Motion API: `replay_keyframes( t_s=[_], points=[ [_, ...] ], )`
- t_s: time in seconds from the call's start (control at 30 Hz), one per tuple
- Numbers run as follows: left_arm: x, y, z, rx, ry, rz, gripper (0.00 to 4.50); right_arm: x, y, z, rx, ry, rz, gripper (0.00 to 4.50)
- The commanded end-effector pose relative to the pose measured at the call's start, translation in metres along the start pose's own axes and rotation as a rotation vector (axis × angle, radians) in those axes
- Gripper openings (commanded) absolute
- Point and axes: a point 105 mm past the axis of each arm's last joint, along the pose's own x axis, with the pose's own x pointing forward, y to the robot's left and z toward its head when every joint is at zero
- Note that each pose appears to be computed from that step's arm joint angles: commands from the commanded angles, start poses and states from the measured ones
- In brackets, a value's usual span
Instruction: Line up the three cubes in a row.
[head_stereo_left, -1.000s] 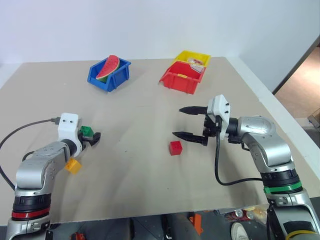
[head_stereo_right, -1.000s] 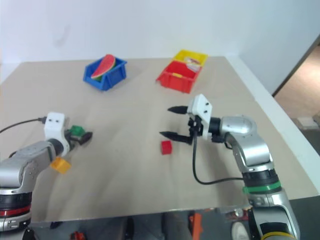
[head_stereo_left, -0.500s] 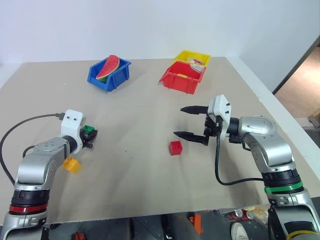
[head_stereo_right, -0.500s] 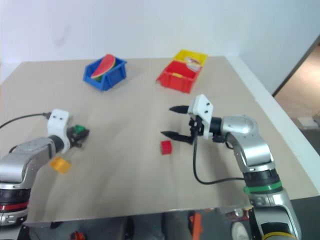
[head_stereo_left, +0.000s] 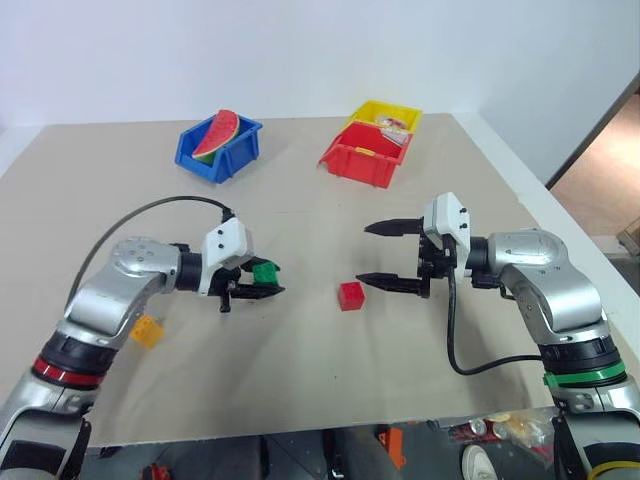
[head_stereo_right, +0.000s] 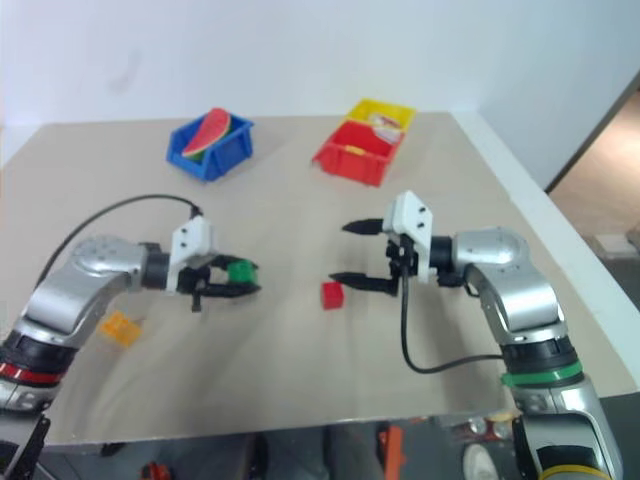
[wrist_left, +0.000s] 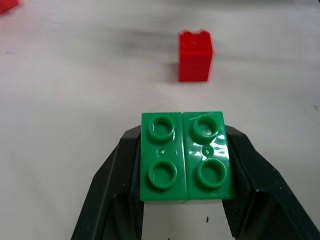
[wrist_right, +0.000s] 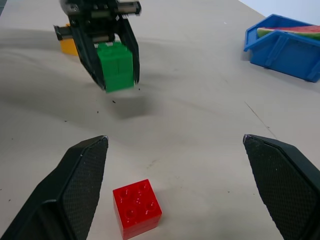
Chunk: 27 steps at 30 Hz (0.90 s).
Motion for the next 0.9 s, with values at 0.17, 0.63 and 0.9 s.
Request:
replay_keyframes(
  t_s=[0.17, 0.63, 0.9],
  points=[
    [0.019, 0.000, 0.000, 0.027, -0.037, -0.099, 1.82, -0.007, 0.004, 0.004, -0.040, 0.005, -0.020, 4.50],
    [0.042, -0.011, -0.004, 0.052, -0.042, -0.128, 1.82, -0.010, 0.006, -0.002, -0.013, 0.015, -0.047, 4.50],
    [0.048, -0.015, -0.005, 0.045, -0.040, -0.135, 1.82, -0.011, 0.005, -0.005, -0.009, 0.028, -0.058, 4.50]
  ],
)
